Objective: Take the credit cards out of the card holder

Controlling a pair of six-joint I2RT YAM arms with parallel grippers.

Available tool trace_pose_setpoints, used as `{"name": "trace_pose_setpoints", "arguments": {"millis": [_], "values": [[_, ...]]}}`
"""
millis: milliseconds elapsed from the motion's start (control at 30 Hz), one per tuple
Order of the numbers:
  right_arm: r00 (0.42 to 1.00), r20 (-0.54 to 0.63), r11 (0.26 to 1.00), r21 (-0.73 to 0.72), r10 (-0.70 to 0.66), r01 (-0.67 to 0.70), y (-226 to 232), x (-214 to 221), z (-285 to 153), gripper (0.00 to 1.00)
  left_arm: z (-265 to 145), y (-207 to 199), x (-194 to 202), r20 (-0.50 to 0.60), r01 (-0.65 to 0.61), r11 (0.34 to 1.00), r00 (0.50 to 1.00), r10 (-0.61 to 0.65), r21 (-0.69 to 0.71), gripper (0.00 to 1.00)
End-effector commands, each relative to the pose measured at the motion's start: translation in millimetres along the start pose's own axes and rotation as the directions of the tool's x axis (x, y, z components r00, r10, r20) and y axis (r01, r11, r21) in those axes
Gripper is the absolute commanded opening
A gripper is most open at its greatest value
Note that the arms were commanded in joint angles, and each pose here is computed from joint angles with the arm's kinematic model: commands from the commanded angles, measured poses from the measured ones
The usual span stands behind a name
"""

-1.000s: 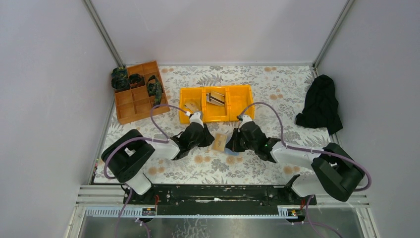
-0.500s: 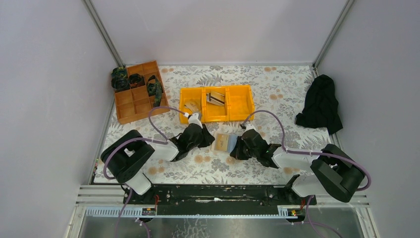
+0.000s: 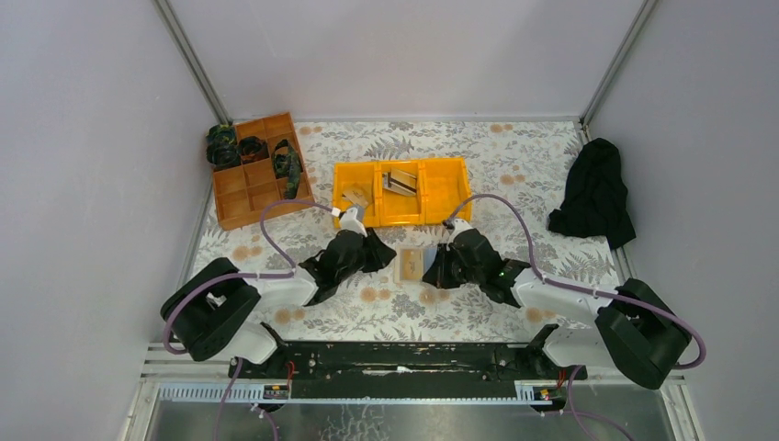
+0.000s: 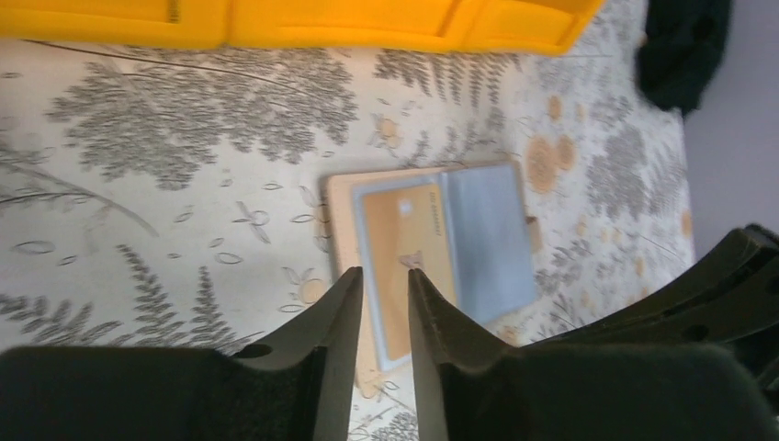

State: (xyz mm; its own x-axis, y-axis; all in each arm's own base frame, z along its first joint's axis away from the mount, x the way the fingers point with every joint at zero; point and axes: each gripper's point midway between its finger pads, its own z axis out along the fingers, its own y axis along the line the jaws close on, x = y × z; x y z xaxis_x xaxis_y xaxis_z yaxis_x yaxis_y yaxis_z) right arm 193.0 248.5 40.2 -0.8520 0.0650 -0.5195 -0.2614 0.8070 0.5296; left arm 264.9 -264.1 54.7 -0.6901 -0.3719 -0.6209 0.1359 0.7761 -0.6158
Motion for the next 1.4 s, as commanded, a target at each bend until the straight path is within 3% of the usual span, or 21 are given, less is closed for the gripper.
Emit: {"name": "trace_pose_setpoints", "arguments": {"millis": [0, 33, 133, 233, 400, 633, 1033, 1367], "values": [[0.995, 0.065, 0.969, -0.232, -0.077, 0.090, 60.3, -33.6, -17.0, 0.03, -3.6, -34.6, -2.8, -0.027, 0.040, 0.975, 0.999, -0.035, 0.220, 0.34], [0.994, 0.077, 0.965, -0.244, -0.080, 0.096, 63.8, -36.4, -18.1, 0.06, -3.6, -40.7, -1.4, -0.046, 0.061, 0.962, 0.998, -0.051, 0.266, 0.36], [0.989, 0.124, 0.967, -0.230, -0.083, 0.110, 61.9, -44.9, -16.0, 0.32, -3.7, -53.2, -0.4, -0.080, 0.108, 0.923, 0.993, -0.084, 0.369, 0.43], [0.986, 0.156, 0.977, -0.193, -0.061, 0.091, 49.8, -54.4, -10.8, 0.44, 1.3, -50.9, 3.0, -0.098, 0.122, 0.919, 0.991, -0.091, 0.374, 0.47], [0.984, 0.172, 0.977, -0.215, 0.040, -0.002, 27.4, -67.2, -1.8, 0.43, 9.7, -35.2, 14.8, -0.129, 0.118, 0.943, 0.988, -0.081, 0.312, 0.47], [0.990, 0.119, 0.975, -0.218, 0.071, -0.043, 17.2, -60.1, 15.0, 0.38, 18.0, -12.9, 21.5, -0.151, 0.063, 0.979, 0.988, -0.034, 0.194, 0.43], [0.992, 0.073, 0.977, -0.198, 0.099, -0.083, 4.6, -43.7, 29.2, 0.37, 23.1, -31.5, 38.0, -0.238, 0.131, 0.941, 0.970, -0.056, 0.312, 0.40], [0.988, 0.104, 0.982, -0.162, 0.115, -0.097, -8.6, -46.2, 22.0, 0.38, 26.9, -23.0, 41.3, -0.244, 0.133, 0.951, 0.968, -0.064, 0.279, 0.40]]}}
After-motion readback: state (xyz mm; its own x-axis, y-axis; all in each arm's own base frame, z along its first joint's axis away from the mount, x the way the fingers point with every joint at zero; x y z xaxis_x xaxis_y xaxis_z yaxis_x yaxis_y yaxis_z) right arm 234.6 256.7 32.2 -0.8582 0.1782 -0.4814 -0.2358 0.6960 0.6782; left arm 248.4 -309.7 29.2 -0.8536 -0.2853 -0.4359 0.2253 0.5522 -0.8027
